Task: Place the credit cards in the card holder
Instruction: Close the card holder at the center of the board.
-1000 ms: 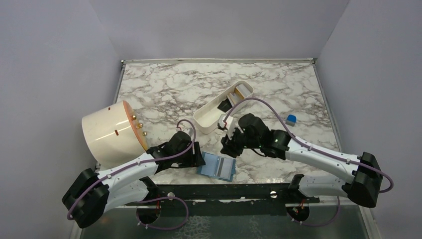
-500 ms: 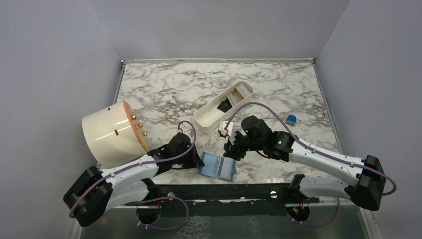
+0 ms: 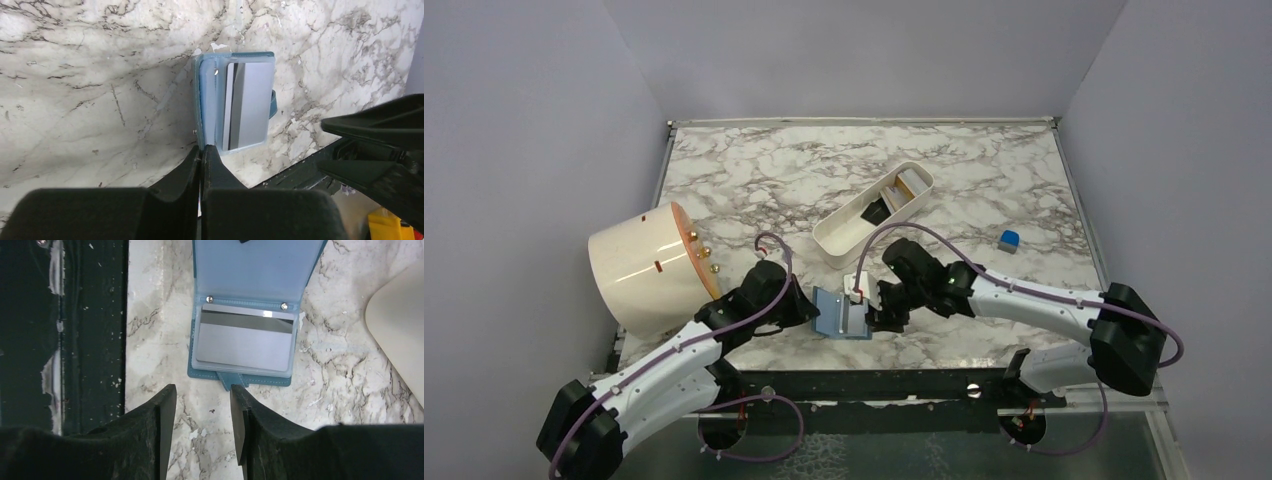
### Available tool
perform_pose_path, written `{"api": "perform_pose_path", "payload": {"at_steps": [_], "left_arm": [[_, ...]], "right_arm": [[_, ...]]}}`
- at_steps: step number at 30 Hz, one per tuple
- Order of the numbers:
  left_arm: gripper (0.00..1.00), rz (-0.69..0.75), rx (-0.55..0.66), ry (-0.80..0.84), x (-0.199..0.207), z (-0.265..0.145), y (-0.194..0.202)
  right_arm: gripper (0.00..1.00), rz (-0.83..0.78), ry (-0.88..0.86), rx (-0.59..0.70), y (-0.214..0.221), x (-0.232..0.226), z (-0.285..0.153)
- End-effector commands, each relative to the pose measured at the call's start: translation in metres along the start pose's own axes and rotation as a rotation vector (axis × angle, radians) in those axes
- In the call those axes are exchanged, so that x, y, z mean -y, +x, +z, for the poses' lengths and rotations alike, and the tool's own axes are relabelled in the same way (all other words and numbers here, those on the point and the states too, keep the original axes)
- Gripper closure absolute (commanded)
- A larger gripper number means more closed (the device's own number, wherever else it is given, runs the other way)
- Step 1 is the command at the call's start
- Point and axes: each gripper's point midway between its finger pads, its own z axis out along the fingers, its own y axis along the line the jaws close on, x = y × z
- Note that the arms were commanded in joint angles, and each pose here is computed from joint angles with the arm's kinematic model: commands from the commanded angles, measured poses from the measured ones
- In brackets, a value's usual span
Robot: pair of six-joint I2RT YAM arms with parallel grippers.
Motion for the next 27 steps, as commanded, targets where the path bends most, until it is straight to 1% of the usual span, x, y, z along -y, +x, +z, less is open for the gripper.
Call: {"api": "perform_pose_path", "payload": {"at_steps": [1, 4, 10, 15, 22, 27], "left_arm": [[1.00, -0.001, 0.053, -0.032, -0.008, -0.005, -0.008], [1.00, 0.007, 0.046, -0.042, -0.009, -0.004, -0.008], [1.00, 0.004, 0.030, -0.054, -0.013, -0.001, -0.005], [1.00, 0.004, 0.038, -0.054, -0.013, -0.001, -0.005], [1.00, 0.009, 0.041, -0.054, -0.013, -0.001, -0.006], [1.00, 0.011, 0.041, -0.062, -0.014, -0.001, -0.007]], "right_arm": [[0.56, -0.096, 0.002, 0.035, 0.001, 0.009, 0.021], [0.56, -0.104, 0.029, 0.033, 0.008, 0.017, 0.033], [0.58, -0.128, 0.018, -0.001, 0.023, 0.020, 0.048], [0.58, -0.135, 0.095, -0.035, 0.033, 0.035, 0.052], [0.58, -0.130, 0.096, -0.107, 0.049, 0.039, 0.059], [0.63, -0.131, 0.112, -0.142, 0.055, 0.044, 0.060]]}}
